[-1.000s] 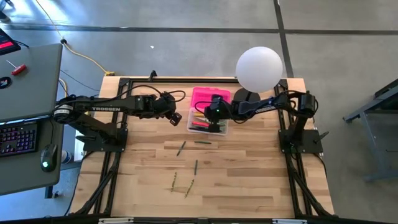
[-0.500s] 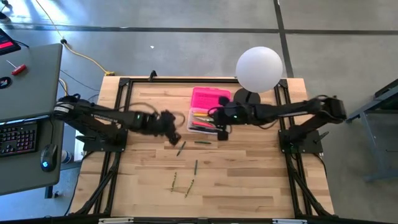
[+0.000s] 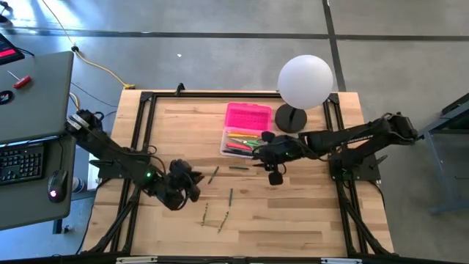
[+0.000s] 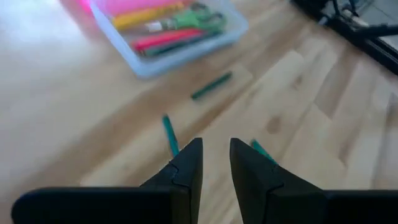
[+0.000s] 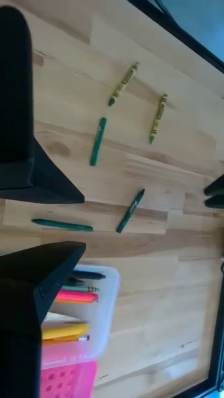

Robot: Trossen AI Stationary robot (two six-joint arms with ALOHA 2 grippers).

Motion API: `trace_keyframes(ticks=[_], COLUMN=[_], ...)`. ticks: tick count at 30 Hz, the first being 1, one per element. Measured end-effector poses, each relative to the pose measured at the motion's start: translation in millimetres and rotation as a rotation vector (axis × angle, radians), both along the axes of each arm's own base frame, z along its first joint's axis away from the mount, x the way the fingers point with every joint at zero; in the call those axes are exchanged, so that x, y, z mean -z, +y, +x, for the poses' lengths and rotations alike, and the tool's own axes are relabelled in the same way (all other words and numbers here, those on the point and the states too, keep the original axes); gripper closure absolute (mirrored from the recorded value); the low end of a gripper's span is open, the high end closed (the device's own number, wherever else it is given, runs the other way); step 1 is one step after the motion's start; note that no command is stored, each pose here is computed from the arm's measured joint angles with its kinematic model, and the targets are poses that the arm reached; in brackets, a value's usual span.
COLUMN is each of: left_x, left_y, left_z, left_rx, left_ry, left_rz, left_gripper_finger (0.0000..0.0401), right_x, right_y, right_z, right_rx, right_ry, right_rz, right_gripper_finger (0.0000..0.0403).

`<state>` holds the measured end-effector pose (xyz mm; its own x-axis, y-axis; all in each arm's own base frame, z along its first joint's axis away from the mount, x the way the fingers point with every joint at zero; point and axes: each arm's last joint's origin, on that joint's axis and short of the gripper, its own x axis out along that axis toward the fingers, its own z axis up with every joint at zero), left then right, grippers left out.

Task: Pick & place school supplies into a supply box
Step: Put the top left dark green crayon into the transparent supply box

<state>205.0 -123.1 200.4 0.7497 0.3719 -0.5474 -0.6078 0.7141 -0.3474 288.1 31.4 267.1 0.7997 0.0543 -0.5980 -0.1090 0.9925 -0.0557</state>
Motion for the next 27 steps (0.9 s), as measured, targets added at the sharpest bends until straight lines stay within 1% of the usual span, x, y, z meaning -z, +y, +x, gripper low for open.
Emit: trace_keyframes(ticks=[2, 4, 8, 11, 14, 18, 21, 23, 27], left_x=[9.5, 18.0, 26.9, 28.6, 29.3, 40.7, 51.9, 61.1, 74.8], left_y=[0.4, 2.1, 7.8, 9.3, 8.2, 7.1, 6.2, 6.3, 9.5], left_z=[-1.3, -4.2, -9.2, -10.2, -9.1, -5.2, 4.4, 12.8, 32.2], left_rx=[0.023, 0.034, -0.016, -0.051, -0.047, -0.051, -0.060, -0.039, -0.041], left_ry=[-0.001, 0.006, -0.008, -0.031, -0.034, 0.006, 0.013, 0.033, 0.000], left_rz=[-0.051, -0.064, 0.003, -0.002, -0.017, 0.010, 0.021, 0.047, 0.058], left_gripper_finger=[0.0288, 0.0288, 0.0288, 0.0288, 0.0288, 0.0288, 0.0288, 0.0288, 0.0288], right_x=[0.9, 1.0, 0.7, 0.7, 0.7, 0.3, 0.2, 0.2, 0.5], right_y=[4.1, 7.1, 9.4, 9.2, 9.1, 8.3, 8.0, 7.8, 7.5], right_z=[0.1, -0.2, -0.3, -0.3, -0.3, 0.1, 0.3, 0.3, 0.1], right_rx=[-0.001, -0.002, -0.012, -0.008, -0.011, -0.018, -0.009, -0.003, 0.005], right_ry=[0.002, 0.001, -0.003, -0.003, -0.004, -0.009, -0.012, -0.012, -0.009], right_rz=[-0.011, -0.020, -0.027, -0.024, -0.030, -0.042, -0.047, -0.052, -0.058], right_gripper_finger=[0.0316, 0.0316, 0.0316, 0.0316, 0.0316, 0.0316, 0.0315, 0.0315, 0.0315])
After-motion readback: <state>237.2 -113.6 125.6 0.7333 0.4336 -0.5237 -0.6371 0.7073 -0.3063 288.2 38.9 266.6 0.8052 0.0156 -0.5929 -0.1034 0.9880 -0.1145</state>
